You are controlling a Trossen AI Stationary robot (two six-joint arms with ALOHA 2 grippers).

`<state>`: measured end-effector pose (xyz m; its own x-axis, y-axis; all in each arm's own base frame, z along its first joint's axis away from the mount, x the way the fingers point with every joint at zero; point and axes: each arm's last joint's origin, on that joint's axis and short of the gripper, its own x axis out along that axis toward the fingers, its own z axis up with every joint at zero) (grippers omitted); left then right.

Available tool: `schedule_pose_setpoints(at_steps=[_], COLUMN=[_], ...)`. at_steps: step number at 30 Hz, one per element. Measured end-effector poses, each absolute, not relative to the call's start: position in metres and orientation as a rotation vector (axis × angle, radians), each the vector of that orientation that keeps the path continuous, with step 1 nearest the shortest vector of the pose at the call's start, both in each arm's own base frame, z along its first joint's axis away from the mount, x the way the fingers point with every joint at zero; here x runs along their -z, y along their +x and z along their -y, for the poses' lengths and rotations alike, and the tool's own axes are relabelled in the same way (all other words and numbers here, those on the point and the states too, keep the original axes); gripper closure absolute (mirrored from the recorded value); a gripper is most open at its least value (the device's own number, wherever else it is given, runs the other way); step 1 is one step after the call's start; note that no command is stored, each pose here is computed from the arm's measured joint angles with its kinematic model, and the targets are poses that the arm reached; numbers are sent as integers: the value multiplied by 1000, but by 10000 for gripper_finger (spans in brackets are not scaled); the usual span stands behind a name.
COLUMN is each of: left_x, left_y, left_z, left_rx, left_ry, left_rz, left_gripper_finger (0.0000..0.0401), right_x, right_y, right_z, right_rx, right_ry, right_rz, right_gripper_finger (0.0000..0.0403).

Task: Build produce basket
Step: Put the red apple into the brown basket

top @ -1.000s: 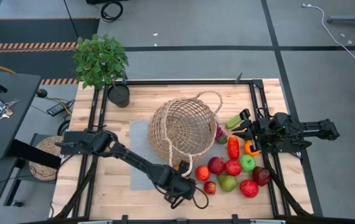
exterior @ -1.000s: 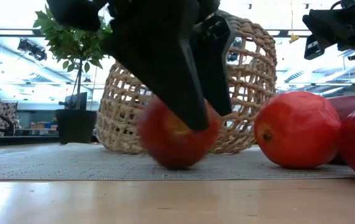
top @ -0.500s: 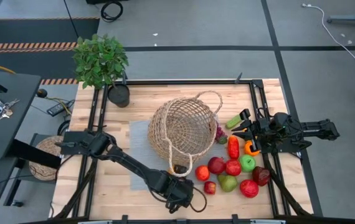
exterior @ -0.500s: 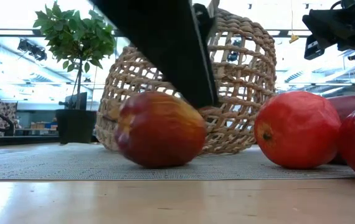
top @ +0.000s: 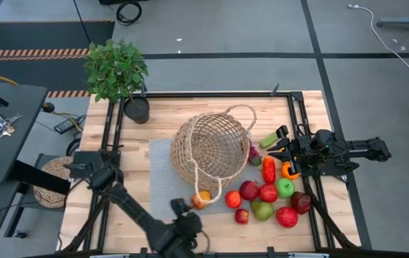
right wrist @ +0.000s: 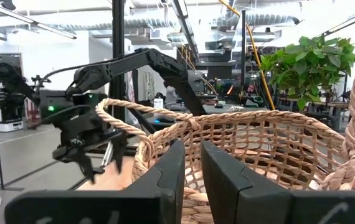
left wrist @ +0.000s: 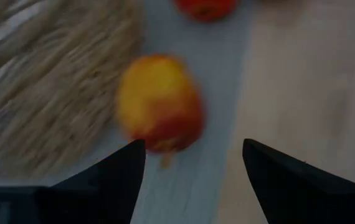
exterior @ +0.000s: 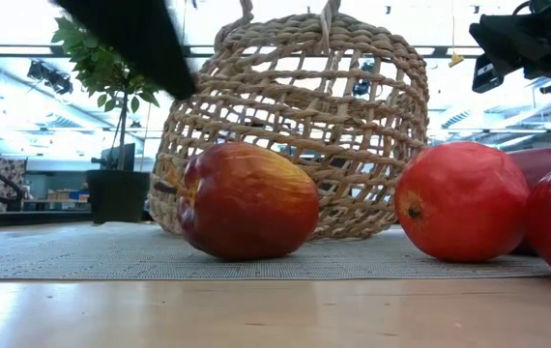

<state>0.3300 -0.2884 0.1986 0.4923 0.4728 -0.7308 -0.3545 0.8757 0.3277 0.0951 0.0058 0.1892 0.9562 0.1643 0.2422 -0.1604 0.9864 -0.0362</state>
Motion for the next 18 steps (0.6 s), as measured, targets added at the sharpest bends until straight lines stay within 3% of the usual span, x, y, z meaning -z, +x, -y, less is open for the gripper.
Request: schedule_pose_setpoints(at_steps=[8,18], left_x=[-167,-159], left_y=[310,325], left_z=[280,282], left_rx=[-721,-561], left_ry=[-54,75], left_rz=[-906,-967], left_gripper_finger=[94,95], right_x=[-189,-189], right_y=[95,95], right_z=[-6,-6], right_rx=[-165,-165], right_ry=[-16,-16], right_rz=[247,247], right_gripper_finger=[341,341])
